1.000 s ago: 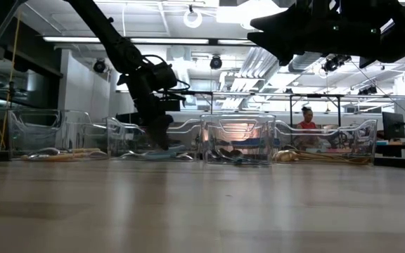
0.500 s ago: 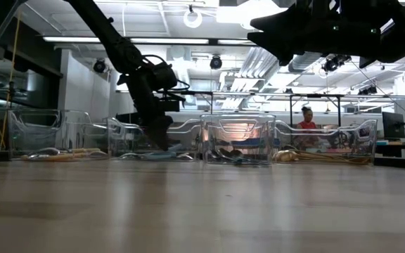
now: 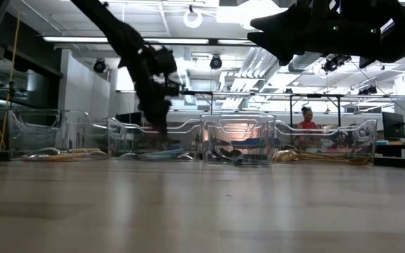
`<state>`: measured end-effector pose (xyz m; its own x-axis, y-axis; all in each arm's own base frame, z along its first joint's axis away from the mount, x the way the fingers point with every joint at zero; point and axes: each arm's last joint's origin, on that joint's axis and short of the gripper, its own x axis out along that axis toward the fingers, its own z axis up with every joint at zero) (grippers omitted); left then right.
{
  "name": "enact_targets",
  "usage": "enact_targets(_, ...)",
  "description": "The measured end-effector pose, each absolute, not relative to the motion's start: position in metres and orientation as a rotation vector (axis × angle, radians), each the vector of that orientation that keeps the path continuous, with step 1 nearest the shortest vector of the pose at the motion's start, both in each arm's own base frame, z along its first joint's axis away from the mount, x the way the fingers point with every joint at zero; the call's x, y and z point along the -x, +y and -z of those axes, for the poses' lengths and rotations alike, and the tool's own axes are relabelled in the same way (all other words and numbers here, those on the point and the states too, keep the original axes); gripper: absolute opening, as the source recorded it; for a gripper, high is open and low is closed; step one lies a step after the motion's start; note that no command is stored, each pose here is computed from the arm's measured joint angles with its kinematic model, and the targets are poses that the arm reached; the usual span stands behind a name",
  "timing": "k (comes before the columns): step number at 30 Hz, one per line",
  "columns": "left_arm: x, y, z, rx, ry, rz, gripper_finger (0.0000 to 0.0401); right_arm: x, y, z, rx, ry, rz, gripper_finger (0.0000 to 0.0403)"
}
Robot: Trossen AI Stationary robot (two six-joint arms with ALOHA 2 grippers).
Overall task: Sort silverware by color (type)
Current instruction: Return to Home Position
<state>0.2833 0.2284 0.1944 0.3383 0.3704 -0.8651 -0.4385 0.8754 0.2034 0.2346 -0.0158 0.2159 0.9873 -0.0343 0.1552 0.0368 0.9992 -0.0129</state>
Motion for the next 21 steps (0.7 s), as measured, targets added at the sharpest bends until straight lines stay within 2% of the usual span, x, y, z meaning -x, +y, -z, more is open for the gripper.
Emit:
enact_targets(5, -0.274, 0.220, -0.248, 0.052, 0.918, -0.556, 0.0193, -0.235, -0.016, -0.215, 0.016, -0.150, 0.036, 0.0197)
enact_targets(11, -0.258, 0.188, -0.290, 0.124, 0.607, -0.431, 0.0193, -0.235, -0.016, -0.215, 0.016, -0.144, 0.036, 0.0197)
enact_targets(15, -0.249, 0.149, -0.292, 0.126, 0.464, -0.302, 0.0193, -0.235, -0.016, -0.215, 0.016, -0.144, 0.036, 0.0197)
enact_targets(21, -0.229, 0.081, -0.268, 0.108, 0.233, -0.119, 0.0193, -0.235, -0.016, -0.215, 0.016, -0.145, 0.036, 0.0197)
